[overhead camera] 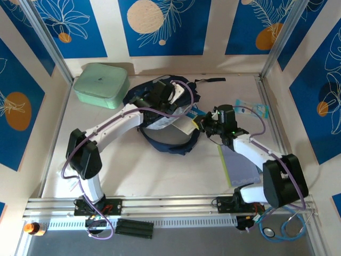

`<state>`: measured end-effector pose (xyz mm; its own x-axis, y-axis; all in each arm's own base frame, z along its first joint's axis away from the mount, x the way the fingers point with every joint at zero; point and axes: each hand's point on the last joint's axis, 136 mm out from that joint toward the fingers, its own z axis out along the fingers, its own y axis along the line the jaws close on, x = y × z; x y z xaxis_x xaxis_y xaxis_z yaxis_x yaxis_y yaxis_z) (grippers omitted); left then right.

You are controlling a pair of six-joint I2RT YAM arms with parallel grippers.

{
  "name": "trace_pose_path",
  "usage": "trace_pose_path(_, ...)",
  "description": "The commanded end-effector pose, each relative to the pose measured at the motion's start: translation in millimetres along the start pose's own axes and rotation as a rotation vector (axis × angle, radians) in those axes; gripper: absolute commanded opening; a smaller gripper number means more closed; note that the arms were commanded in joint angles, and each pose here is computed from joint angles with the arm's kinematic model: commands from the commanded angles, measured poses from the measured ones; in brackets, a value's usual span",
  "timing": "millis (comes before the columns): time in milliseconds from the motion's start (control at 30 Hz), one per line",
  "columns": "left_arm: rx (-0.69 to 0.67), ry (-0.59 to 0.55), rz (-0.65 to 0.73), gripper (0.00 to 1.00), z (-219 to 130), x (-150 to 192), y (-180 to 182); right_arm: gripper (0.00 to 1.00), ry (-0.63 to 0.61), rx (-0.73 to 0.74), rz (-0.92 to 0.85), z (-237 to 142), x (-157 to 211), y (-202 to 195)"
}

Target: Pack the student bag

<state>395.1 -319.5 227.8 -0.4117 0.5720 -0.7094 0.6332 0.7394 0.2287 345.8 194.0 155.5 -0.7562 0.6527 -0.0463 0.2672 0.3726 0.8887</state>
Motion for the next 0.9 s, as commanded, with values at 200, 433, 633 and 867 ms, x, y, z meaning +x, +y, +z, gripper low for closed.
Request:
trace_pose_path(200, -0.02, -0.229, -0.114, 0.0, -51, -63, 26, 0.0, -0.166, 0.074, -0.006, 51, -8, 8)
trace_pose_path(433, -0.036, -0.231, -0.163, 0.0, -57, -61, 44, 0.0, -0.237, 0.178, 0.061, 80, -8, -7)
trace_pose_path(633, -0.031, -0.234, -0.19, 0.0, -55, -62, 47, 0.0, -0.294, 0.15, 0.135, 108, -15, -11)
trace_pose_path(867, -0.034, -0.229, -0.212, 0.0, -55, -59, 52, 0.13, -0.236, 0.048, 0.147, 139, -19, 5)
